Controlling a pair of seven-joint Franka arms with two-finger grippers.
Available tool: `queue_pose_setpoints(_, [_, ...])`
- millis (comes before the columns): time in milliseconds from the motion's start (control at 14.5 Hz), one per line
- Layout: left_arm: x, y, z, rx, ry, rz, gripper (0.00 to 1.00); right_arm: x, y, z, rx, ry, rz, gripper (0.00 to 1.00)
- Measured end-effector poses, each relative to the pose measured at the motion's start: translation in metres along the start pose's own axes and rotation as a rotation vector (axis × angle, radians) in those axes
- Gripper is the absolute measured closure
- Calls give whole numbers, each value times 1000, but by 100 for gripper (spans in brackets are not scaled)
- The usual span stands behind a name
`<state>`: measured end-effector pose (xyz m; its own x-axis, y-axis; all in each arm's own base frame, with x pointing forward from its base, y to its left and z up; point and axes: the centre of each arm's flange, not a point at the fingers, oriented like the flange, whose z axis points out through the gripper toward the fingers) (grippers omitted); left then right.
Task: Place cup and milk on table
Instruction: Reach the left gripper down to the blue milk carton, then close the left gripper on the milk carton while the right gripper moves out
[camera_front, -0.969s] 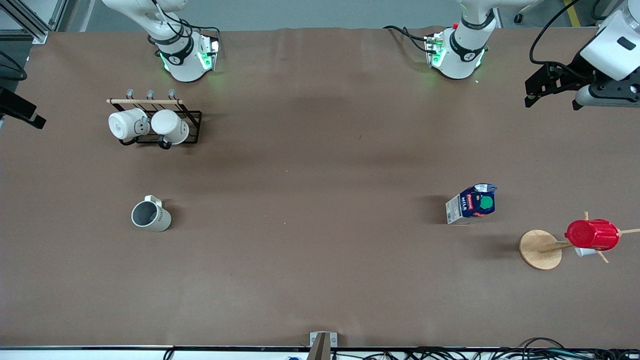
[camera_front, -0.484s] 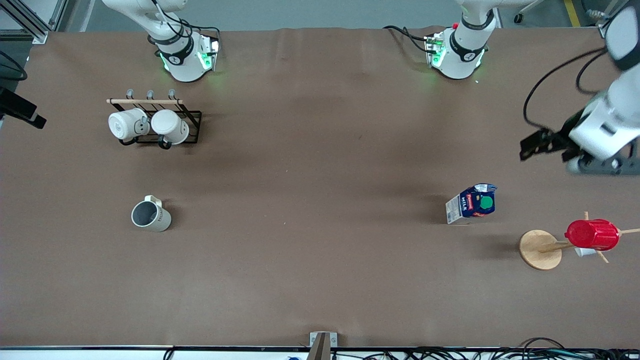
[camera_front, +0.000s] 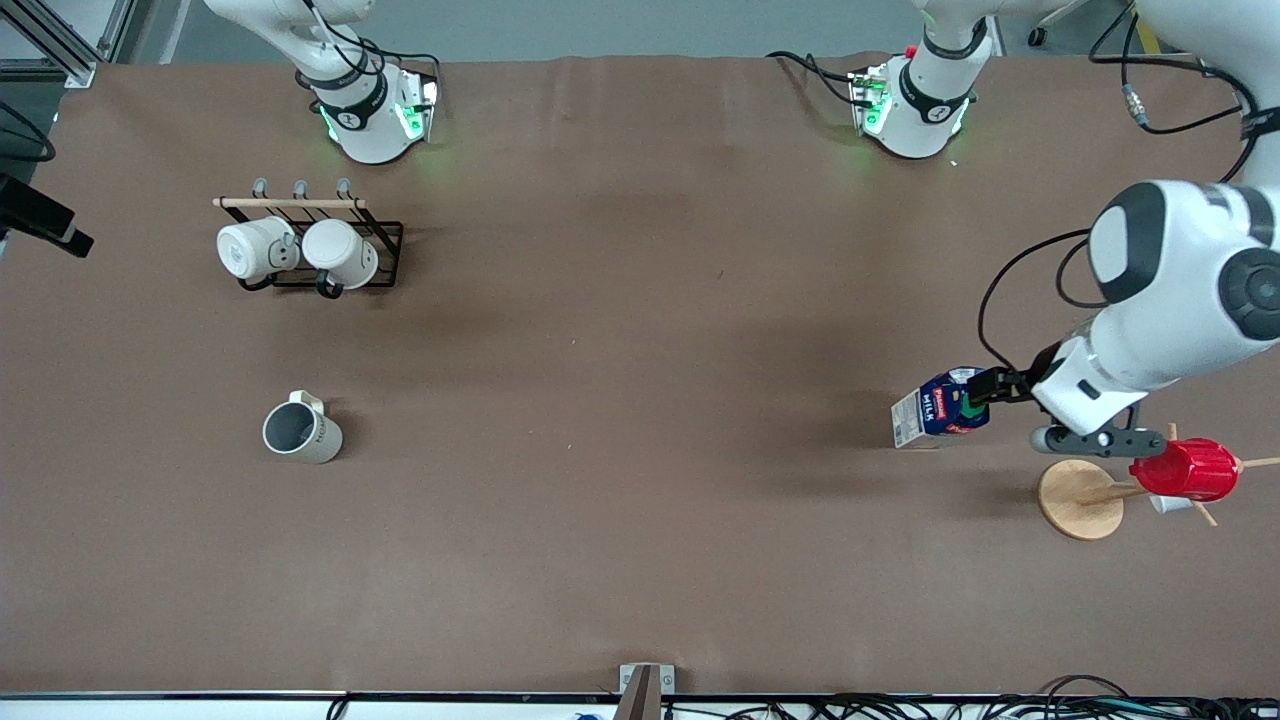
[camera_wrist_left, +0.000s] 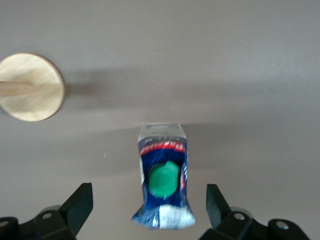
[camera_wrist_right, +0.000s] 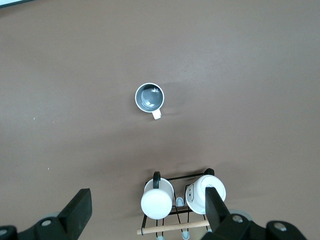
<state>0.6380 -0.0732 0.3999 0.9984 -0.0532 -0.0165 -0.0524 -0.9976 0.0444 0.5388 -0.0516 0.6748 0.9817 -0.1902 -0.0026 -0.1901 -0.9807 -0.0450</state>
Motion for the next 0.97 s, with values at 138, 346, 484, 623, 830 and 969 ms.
queue_pose_setpoints(138, [-3, 13, 17, -2, 2, -3, 0, 0, 0, 0, 0, -2, 0, 0])
queue_pose_setpoints(346, [-10, 26, 31, -1, -11, 3, 4, 0, 0, 0, 0, -3, 0, 0])
queue_pose_setpoints(484, [-13, 25, 38, 1, -22, 1, 11, 0, 0, 0, 0, -3, -1, 0])
queue_pose_setpoints(623, [-14, 23, 40, 1, -26, -1, 11, 0, 0, 0, 0, -3, -1, 0])
queue_pose_setpoints(830, [-14, 19, 41, 1, -27, -7, 11, 0, 0, 0, 0, -3, -1, 0])
queue_pose_setpoints(969, [-15, 17, 44, 2, -34, -18, 12, 0, 0, 0, 0, -4, -1, 0])
